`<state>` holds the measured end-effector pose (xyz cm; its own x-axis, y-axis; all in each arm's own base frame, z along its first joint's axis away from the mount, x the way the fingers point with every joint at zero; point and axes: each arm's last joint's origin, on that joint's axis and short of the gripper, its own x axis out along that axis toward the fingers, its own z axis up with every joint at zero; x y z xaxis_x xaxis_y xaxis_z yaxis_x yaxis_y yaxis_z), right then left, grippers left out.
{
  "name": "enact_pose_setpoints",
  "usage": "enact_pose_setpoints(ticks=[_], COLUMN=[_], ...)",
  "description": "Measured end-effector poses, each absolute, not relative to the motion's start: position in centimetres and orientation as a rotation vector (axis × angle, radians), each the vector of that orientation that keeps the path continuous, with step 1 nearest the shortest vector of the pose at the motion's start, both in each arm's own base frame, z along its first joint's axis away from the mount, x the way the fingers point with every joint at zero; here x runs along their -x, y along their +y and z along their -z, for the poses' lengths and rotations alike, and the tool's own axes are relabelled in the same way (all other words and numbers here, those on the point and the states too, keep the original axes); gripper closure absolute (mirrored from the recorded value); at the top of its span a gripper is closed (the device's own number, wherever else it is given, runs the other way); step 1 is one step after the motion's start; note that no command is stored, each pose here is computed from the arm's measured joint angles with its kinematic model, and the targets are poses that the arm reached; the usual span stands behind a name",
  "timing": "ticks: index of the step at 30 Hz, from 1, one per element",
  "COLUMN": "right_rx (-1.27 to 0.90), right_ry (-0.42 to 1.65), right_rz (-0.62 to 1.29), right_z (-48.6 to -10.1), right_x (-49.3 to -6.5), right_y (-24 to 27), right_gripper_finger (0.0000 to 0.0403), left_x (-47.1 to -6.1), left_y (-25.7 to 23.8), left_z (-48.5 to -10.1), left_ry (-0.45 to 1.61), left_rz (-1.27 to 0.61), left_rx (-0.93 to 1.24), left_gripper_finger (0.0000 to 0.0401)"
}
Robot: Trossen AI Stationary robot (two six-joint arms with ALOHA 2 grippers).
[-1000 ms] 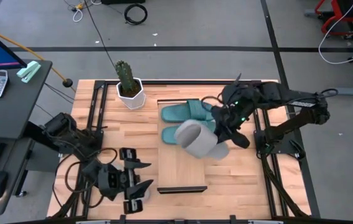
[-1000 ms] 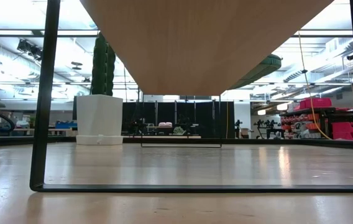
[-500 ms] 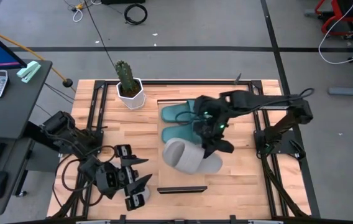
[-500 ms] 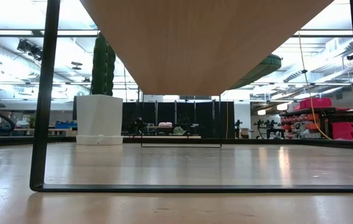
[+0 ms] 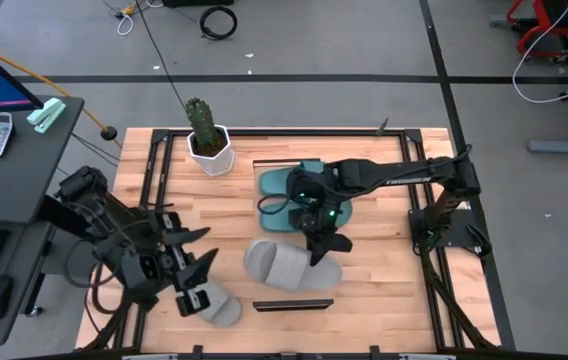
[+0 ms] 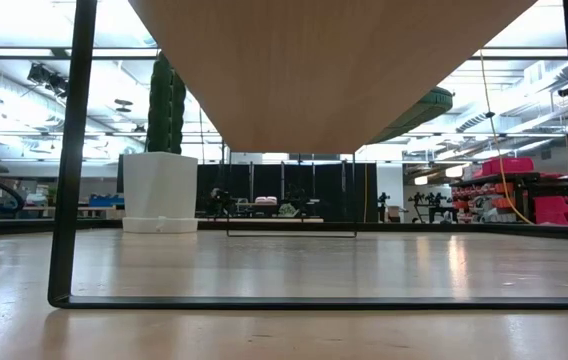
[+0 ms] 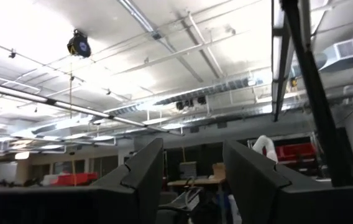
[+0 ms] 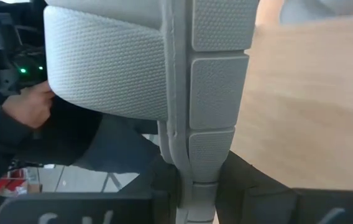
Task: Pick and place slides into the shelf
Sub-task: Put the right gray slide on the shelf
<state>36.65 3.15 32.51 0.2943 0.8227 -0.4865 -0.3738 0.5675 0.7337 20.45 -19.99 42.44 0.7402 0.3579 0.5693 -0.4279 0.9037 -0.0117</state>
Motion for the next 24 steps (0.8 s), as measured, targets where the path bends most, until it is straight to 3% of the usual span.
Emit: enact_pose_setpoints(ticks=[11, 24], right_rx=[-0.433, -0.329], right_ry=[0.836, 1.181], right_rz=[-0.841, -0.62], right_z=[-36.3, -32.3], right_x=[-40.3, -41.5], right_y=[3.5, 4.3], right_gripper_finger=[0.0331, 0.0331], left_x=[-18.9, -17.2], left_y=[-19.3, -18.6], left_z=[-43.6, -44.8], left_ry=[-0.568, -0.554], left_rz=[-0.456, -0.457], left_rx=[-0.156, -0.148], left_gripper_finger=[0.0229, 0.0236])
